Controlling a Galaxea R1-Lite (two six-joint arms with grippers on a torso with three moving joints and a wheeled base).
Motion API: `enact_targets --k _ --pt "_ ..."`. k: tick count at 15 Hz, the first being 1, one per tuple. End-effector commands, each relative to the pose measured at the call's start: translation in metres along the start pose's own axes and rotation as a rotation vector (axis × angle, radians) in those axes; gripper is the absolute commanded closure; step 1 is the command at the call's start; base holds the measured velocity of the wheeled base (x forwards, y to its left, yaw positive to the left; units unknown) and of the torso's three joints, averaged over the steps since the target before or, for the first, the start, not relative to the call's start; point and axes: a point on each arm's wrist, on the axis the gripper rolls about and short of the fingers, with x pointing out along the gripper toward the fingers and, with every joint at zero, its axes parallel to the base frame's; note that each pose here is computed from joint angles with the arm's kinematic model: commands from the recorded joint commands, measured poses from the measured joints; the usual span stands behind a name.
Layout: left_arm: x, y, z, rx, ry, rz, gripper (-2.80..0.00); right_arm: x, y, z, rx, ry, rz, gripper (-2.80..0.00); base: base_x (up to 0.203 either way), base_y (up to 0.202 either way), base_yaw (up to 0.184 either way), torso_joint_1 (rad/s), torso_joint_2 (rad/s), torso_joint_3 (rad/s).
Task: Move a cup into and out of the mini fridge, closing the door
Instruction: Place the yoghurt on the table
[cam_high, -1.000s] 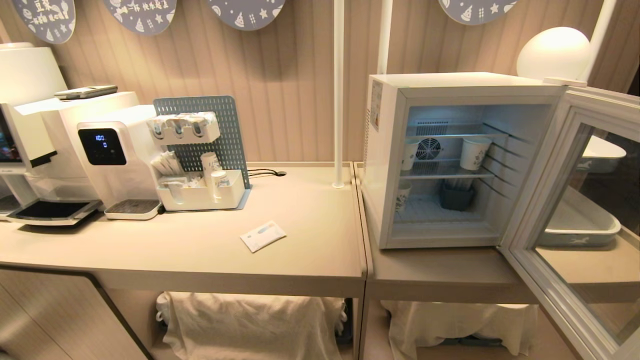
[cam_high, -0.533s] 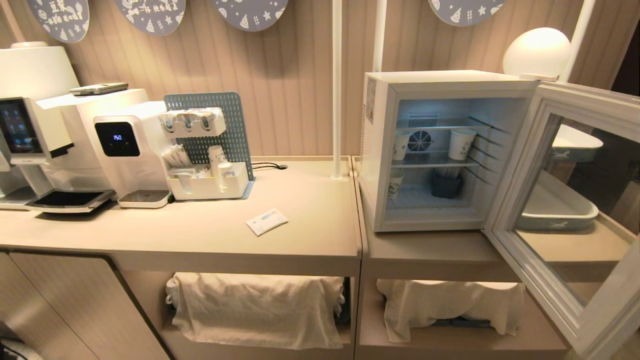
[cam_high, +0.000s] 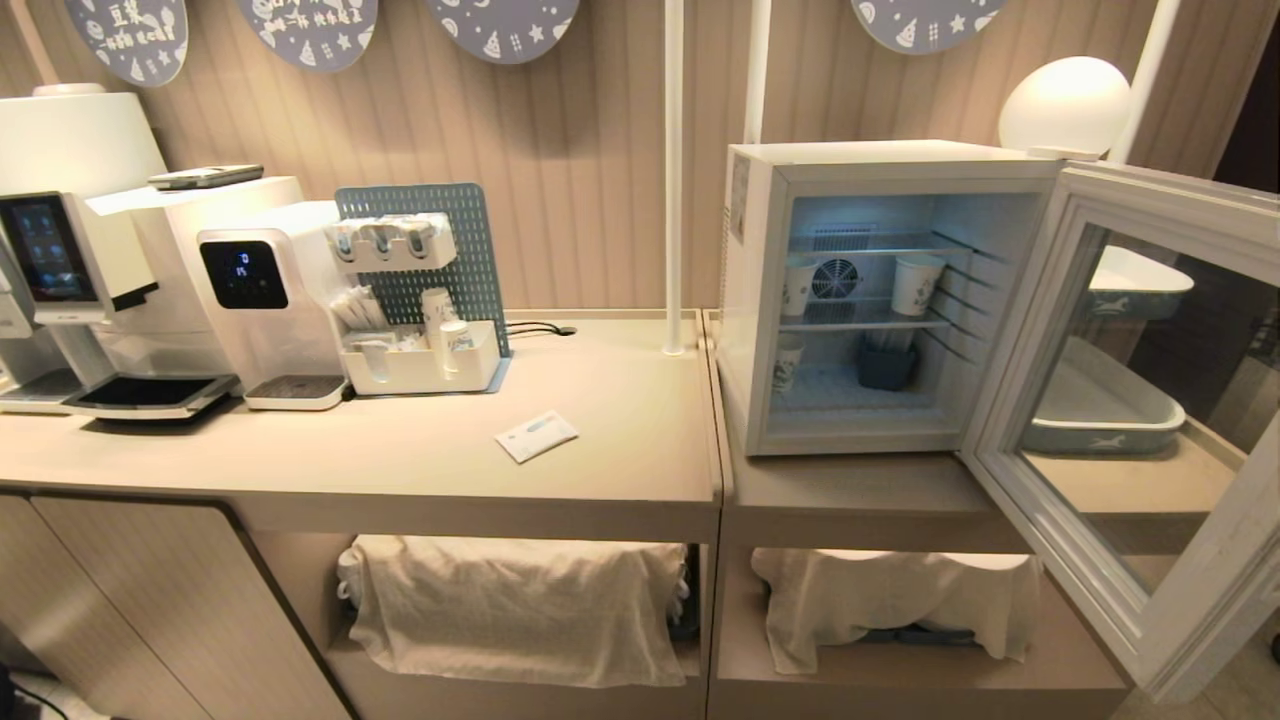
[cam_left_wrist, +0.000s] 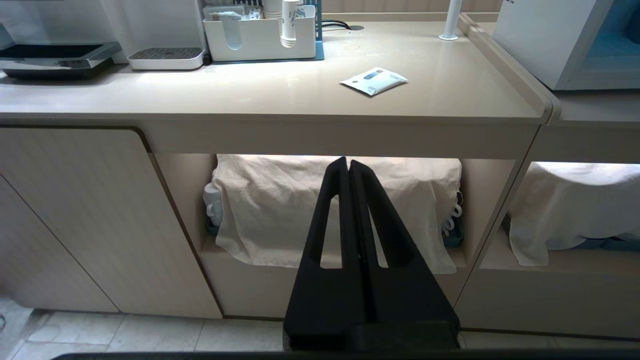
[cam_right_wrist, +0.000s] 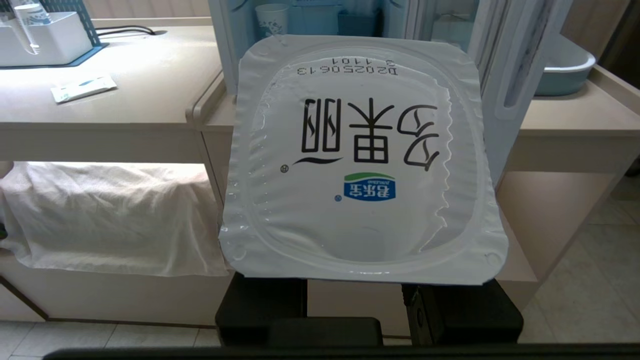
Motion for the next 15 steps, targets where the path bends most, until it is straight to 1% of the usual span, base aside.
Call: enact_targets --k 1,5,15 --pt "0.0001 0.0000 0.0002 0.002 0.000 0.001 0.00 0.0002 0.0000 0.0000 0.000 0.002 0.000 0.00 0.000 0.000 0.000 0.000 0.00 0.000" --pt "0.0001 0.0000 0.0000 0.000 0.002 0.001 0.00 0.0002 0.0000 0.0000 -0.001 0.002 0.000 0.00 -0.003 0.004 -0.008 0.000 0.00 0.001" --pt "0.0001 0.0000 0.0000 0.000 0.002 0.001 0.00 0.0002 0.0000 0.0002 -0.001 0.001 0.000 0.00 0.000 0.185 -0.001 0.002 0.00 0.001"
